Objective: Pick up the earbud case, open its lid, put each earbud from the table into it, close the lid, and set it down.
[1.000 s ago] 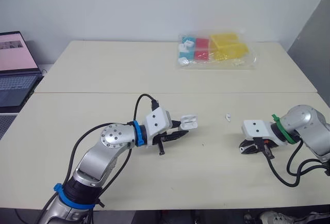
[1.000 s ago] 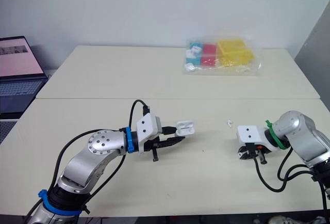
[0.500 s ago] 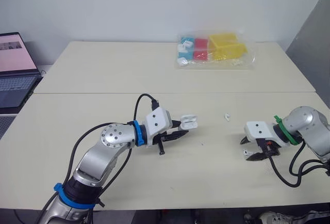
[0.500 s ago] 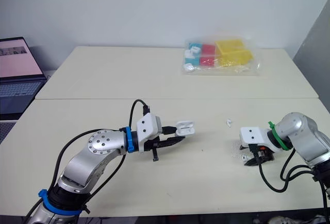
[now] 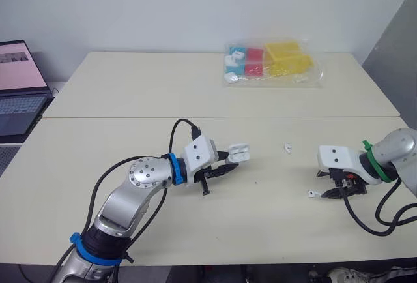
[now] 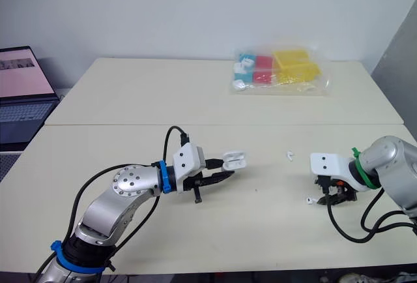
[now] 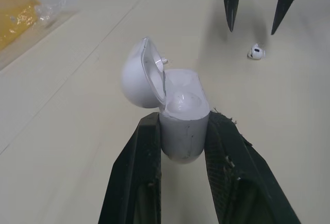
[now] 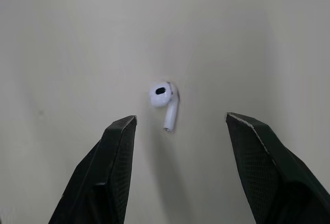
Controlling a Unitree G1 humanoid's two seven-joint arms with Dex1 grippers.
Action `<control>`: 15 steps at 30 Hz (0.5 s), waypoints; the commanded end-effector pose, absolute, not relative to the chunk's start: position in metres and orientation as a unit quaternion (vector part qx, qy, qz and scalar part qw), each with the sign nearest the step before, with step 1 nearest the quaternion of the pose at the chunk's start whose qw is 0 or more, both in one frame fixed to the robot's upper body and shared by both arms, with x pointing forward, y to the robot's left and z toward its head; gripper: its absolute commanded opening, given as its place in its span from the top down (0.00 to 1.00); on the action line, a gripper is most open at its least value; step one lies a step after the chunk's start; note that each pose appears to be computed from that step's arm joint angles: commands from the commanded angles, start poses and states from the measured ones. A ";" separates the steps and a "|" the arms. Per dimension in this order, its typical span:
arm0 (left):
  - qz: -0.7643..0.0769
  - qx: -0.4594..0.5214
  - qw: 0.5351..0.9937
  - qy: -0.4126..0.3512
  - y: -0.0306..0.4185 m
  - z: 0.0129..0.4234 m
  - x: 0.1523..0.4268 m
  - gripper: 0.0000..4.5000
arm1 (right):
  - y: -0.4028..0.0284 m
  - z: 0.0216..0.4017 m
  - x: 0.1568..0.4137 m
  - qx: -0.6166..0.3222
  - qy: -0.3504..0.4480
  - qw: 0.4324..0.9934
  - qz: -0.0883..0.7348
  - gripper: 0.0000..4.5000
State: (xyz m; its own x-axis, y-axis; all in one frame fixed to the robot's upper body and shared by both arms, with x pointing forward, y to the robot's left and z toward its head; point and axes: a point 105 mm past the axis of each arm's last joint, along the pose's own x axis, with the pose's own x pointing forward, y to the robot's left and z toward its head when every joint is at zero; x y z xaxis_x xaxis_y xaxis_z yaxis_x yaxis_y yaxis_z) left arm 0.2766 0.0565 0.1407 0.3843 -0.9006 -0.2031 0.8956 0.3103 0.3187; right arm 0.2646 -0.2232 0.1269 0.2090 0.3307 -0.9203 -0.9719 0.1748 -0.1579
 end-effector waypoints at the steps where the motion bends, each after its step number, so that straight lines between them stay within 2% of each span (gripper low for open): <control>1: -0.552 0.195 0.810 -0.029 0.051 0.147 0.277 0.83 | -0.221 0.127 0.268 -0.425 0.389 0.667 0.472 0.37; 15: -0.543 0.192 0.817 -0.032 0.050 0.146 0.279 0.83 | -0.208 0.112 0.266 -0.411 0.400 0.667 0.476 0.37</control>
